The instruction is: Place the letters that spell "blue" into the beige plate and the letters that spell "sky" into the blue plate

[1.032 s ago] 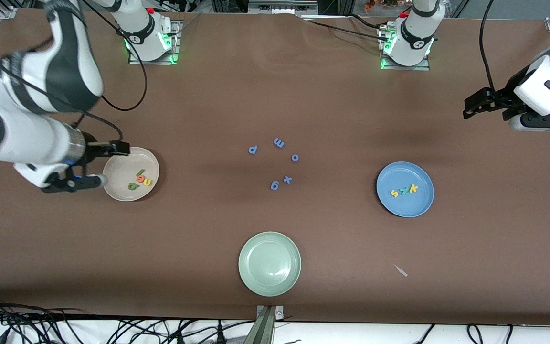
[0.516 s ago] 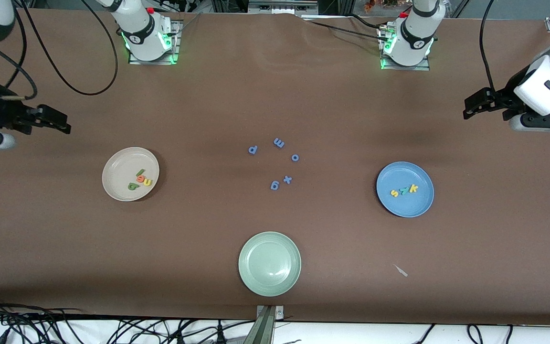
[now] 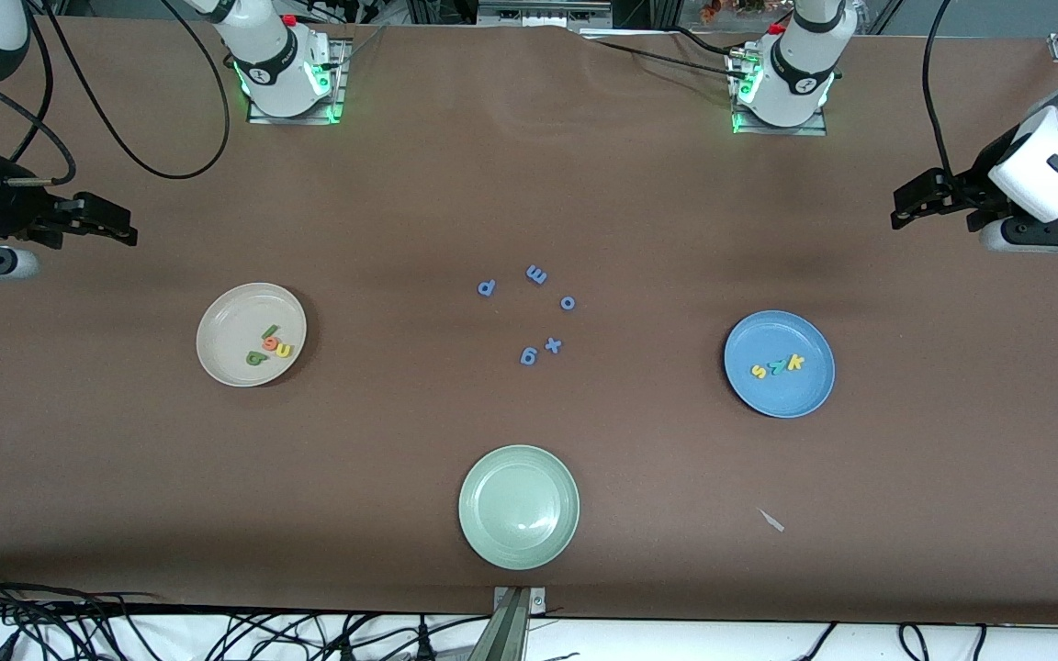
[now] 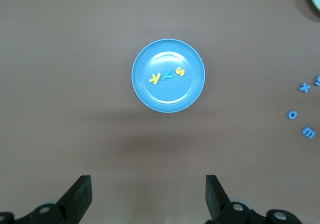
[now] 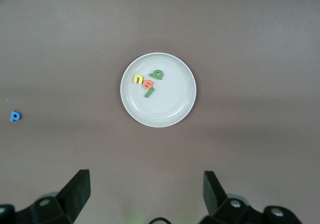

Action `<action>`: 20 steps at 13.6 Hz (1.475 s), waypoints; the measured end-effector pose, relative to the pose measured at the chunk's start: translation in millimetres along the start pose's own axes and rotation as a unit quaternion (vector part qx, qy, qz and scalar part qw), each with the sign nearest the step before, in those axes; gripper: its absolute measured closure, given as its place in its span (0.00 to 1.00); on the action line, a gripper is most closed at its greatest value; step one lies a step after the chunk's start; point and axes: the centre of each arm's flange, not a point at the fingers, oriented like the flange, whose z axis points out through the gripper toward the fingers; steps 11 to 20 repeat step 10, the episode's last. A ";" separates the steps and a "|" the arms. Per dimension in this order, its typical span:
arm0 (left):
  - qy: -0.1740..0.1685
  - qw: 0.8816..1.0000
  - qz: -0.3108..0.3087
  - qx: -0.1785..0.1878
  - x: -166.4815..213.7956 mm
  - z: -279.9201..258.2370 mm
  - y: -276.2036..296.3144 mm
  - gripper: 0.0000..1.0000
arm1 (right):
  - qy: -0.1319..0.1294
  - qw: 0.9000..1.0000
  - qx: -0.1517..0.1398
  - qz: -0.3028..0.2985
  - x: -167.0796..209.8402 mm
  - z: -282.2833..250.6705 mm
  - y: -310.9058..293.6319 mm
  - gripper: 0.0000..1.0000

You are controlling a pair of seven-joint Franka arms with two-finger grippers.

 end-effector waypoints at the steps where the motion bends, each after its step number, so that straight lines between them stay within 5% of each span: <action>1: 0.000 1.000 0.000 0.000 0.0 0.0 0.0 0.00 | -0.001 1.000 0.000 -0.001 0.5 0.9 -1.5 0.00; 20: 0.000 1.000 0.000 0.000 0.0 0.0 -0.1 0.00 | -0.005 1.000 -0.002 -0.002 3.2 5.9 -2.1 0.00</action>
